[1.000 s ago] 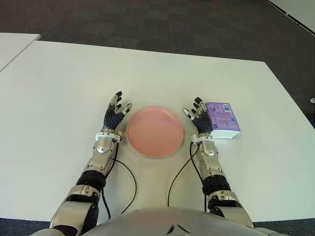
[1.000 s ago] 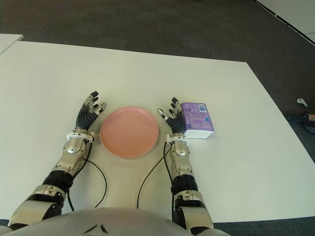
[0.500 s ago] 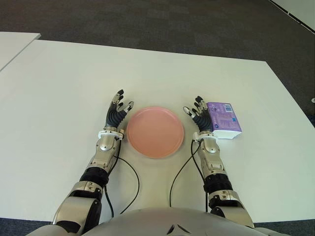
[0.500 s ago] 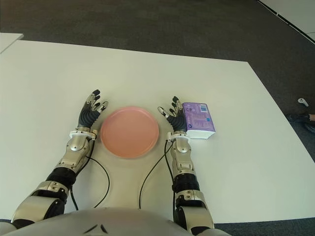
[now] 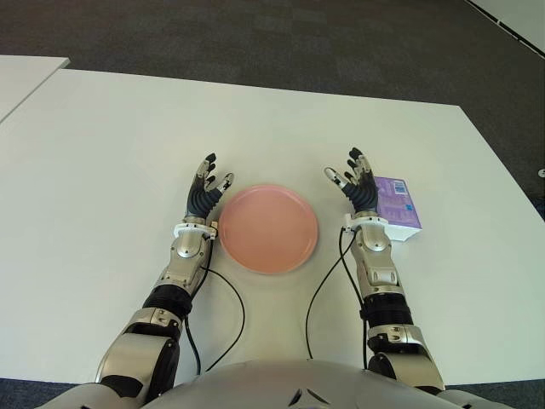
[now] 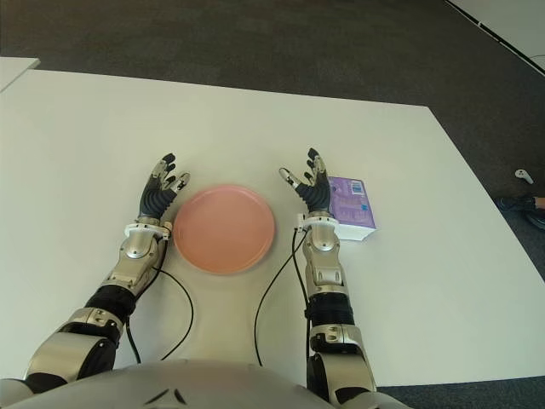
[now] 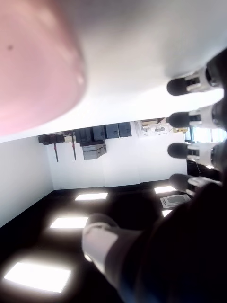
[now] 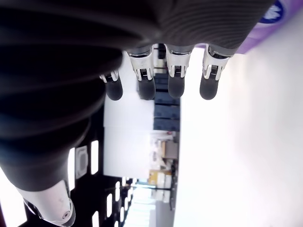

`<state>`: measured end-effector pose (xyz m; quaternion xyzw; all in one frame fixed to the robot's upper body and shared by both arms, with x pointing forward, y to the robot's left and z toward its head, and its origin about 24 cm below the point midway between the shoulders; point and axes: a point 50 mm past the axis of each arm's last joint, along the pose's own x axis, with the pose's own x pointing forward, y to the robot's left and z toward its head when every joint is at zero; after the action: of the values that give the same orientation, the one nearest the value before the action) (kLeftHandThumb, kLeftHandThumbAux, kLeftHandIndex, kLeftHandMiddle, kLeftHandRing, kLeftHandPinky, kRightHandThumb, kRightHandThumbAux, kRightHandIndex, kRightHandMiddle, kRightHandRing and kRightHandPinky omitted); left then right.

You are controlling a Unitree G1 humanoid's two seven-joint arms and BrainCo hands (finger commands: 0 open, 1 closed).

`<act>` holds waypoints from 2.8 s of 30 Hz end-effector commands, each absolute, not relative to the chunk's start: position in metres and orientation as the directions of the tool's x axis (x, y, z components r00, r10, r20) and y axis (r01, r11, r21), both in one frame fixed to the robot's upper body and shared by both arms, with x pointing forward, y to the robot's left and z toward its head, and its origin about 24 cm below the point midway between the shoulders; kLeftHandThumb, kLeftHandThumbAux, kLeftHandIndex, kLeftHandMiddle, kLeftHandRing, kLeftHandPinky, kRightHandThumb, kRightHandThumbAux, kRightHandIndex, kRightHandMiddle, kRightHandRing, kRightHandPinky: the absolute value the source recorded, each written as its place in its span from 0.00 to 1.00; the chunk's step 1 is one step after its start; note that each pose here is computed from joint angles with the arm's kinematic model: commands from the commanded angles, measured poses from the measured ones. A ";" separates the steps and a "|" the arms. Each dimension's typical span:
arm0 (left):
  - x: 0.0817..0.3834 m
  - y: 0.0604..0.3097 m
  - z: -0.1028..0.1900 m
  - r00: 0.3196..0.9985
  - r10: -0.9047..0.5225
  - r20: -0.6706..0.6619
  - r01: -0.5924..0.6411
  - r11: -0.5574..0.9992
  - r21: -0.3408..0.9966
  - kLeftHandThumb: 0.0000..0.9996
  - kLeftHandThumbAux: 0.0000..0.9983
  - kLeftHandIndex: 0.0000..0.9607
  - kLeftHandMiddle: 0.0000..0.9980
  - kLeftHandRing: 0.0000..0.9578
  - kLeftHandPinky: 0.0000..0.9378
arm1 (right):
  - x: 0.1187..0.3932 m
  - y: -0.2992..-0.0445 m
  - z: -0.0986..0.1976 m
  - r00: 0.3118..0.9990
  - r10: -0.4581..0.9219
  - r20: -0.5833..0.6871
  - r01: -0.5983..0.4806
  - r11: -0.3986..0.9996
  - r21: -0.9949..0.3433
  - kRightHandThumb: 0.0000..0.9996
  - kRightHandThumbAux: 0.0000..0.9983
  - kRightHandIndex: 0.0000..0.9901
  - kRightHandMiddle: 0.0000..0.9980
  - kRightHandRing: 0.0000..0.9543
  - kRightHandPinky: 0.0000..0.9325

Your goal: Put the tissue paper into the plate.

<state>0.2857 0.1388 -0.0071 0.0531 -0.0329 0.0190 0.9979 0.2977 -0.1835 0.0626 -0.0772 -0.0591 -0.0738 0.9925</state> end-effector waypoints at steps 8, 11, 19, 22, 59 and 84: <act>0.277 0.140 -0.021 0.998 0.054 0.018 -0.056 0.991 0.118 0.00 0.59 0.00 0.00 0.00 0.00 | 0.314 -0.202 0.115 0.931 -0.020 0.364 0.121 0.959 -0.257 0.13 0.76 0.04 0.04 0.03 0.07; 0.276 0.140 -0.022 0.998 0.055 0.021 -0.057 0.991 0.124 0.00 0.59 0.00 0.00 0.00 0.00 | 0.310 -0.200 0.133 0.914 0.015 0.405 0.116 0.947 -0.298 0.12 0.77 0.04 0.04 0.03 0.06; 0.275 0.141 -0.022 0.997 0.066 0.037 -0.071 0.988 0.136 0.00 0.60 0.00 0.00 0.00 0.00 | 0.285 -0.176 0.173 0.882 0.140 0.449 0.094 0.883 -0.459 0.11 0.75 0.03 0.04 0.03 0.04; 0.275 0.141 -0.022 0.997 0.067 0.040 -0.072 0.988 0.137 0.00 0.61 0.00 0.00 0.00 0.00 | 0.281 -0.177 0.174 0.883 0.148 0.445 0.114 0.852 -0.510 0.11 0.72 0.04 0.04 0.02 0.04; 0.269 0.148 -0.025 0.996 0.081 0.040 -0.086 0.984 0.153 0.00 0.61 0.00 0.00 0.00 0.00 | 0.231 -0.240 0.196 0.908 0.408 -0.097 -0.129 0.053 -0.990 0.15 0.44 0.05 0.04 0.03 0.09; 0.269 0.155 -0.024 0.995 0.101 0.014 -0.102 0.989 0.110 0.00 0.57 0.00 0.00 0.00 0.00 | 0.228 -0.250 0.193 0.795 0.450 -0.406 -0.367 -0.176 -0.913 0.16 0.55 0.03 0.06 0.03 0.03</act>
<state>0.2796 0.1494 -0.0073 0.0558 -0.0510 0.0452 0.9961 0.2385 -0.2488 0.1819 -0.6822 -0.0303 0.2929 0.6692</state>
